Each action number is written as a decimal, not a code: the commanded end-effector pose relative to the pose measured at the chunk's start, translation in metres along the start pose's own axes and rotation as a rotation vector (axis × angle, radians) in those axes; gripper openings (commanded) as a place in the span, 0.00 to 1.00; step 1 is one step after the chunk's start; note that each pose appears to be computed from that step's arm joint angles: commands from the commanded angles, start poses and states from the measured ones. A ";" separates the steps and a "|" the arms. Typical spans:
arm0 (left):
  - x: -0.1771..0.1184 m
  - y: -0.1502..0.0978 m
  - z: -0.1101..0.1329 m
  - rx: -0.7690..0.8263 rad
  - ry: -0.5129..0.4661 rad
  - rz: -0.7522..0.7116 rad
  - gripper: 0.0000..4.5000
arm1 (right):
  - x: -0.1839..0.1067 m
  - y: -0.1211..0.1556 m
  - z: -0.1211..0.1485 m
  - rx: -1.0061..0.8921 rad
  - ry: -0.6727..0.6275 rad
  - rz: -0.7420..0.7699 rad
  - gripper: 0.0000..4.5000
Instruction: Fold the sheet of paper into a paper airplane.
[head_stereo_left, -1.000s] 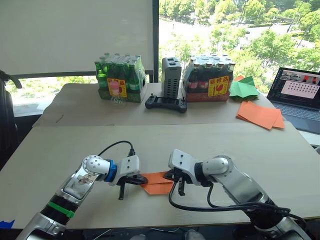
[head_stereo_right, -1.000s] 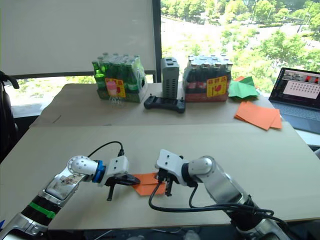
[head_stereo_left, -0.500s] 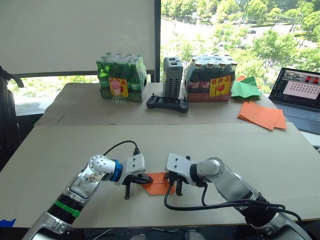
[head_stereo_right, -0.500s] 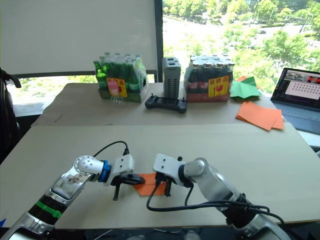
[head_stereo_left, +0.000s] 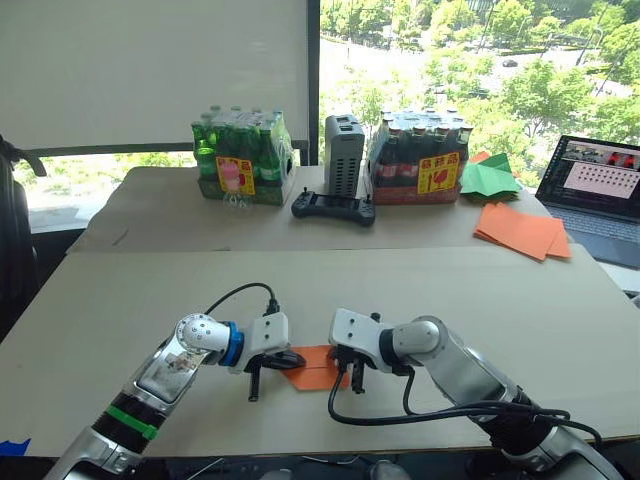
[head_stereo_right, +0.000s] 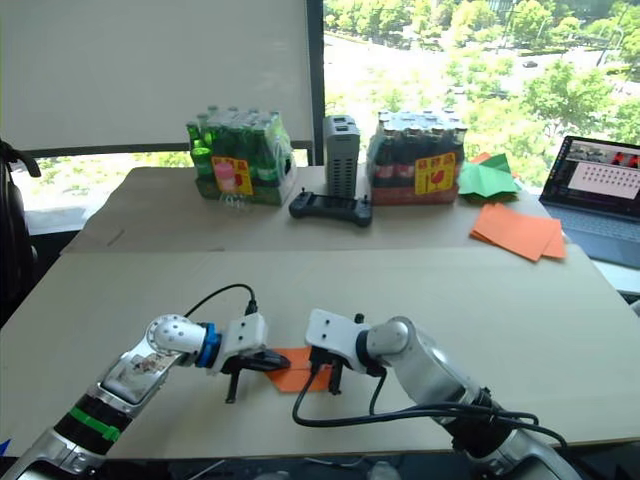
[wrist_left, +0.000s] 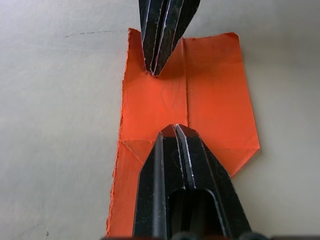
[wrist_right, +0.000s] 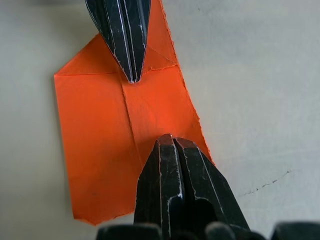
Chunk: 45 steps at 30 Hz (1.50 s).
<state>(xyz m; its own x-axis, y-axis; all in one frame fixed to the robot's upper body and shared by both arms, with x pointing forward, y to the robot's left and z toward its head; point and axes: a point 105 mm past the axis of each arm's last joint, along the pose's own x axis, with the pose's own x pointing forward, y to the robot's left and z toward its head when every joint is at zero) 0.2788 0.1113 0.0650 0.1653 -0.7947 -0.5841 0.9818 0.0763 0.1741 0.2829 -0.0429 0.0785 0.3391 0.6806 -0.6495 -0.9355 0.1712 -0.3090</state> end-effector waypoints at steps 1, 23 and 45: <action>-0.008 -0.013 -0.045 -0.102 0.150 -0.018 0.00 | 0.006 0.011 -0.025 0.062 0.095 0.044 0.01; -0.054 -0.006 -0.033 -0.169 0.086 0.125 0.00 | 0.005 0.005 -0.008 0.041 0.029 0.029 0.01; -0.081 -0.018 0.008 -0.329 -0.156 0.216 0.00 | -0.034 -0.027 0.030 0.240 -0.234 0.015 0.65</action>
<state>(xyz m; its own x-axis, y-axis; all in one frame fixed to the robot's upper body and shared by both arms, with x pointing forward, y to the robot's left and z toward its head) 0.2485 0.1694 0.1053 0.3743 -0.8081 -0.4549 0.9018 0.4314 -0.0243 0.2934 -0.0500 0.1240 0.3311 0.8059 -0.4908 -0.9404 0.3246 -0.1015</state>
